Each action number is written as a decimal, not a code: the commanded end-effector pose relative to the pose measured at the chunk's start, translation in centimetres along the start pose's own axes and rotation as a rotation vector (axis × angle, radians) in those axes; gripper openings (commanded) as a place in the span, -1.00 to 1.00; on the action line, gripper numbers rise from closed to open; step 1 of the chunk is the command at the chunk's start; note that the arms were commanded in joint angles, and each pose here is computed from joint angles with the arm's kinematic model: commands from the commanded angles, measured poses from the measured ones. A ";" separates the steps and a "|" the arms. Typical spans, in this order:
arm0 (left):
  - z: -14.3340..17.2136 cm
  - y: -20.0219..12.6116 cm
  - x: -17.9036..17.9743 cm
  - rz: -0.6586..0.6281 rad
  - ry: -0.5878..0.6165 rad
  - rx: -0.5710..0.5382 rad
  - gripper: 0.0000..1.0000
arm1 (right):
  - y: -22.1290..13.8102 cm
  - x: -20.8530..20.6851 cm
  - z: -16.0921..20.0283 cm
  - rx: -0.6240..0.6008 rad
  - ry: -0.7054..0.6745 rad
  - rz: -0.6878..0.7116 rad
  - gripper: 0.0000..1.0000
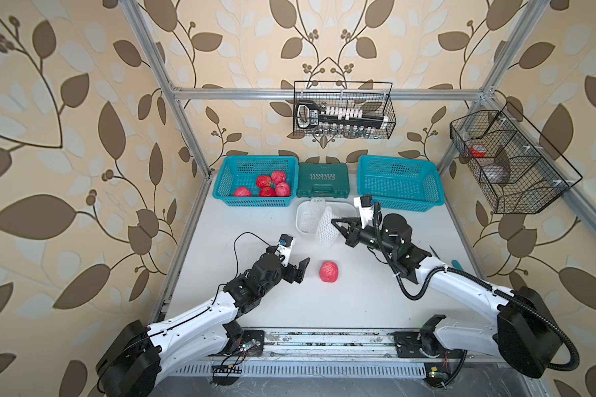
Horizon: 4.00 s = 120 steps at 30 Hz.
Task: Remove foam nets from apples
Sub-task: Place the foam net into the storage box, then adjust the foam net in the storage box, then pick up the apple from the center of the board.
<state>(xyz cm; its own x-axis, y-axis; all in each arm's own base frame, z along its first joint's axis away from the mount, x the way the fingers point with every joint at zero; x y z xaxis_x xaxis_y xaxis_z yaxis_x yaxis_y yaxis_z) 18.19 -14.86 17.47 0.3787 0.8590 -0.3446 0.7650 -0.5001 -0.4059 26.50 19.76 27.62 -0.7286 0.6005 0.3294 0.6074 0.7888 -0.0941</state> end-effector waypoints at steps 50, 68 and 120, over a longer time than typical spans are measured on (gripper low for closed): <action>-1.4 0.8 -4.2 0.321 0.106 0.127 0.97 | 3.8 -9.8 -1.4 0.208 0.074 0.240 -0.08; -0.1 1.3 -4.1 0.335 0.078 0.192 0.97 | 10.7 -15.0 10.2 0.454 0.129 0.338 -0.41; 5.5 10.4 -8.1 0.338 0.278 0.481 0.69 | -10.0 -4.7 7.7 -0.114 -0.195 0.451 0.99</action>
<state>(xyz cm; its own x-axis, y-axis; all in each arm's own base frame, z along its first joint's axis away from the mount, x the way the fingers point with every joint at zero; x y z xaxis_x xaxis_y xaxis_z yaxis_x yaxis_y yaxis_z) 19.68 -26.52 10.42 0.7021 0.6327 -0.3268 0.2631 -0.6569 -0.7066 21.08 10.13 17.76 -0.4398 0.8875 0.1372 0.8637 0.4599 -0.2060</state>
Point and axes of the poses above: each gripper's point midway between its finger pads, its own y axis out along the fingers, its own x axis along the line the jaws close on, z = x × y, the point moved 9 cm from there along -y, back along the fingers, and after that the axes turned 14 degrees about -y, right-handed, at the moved point
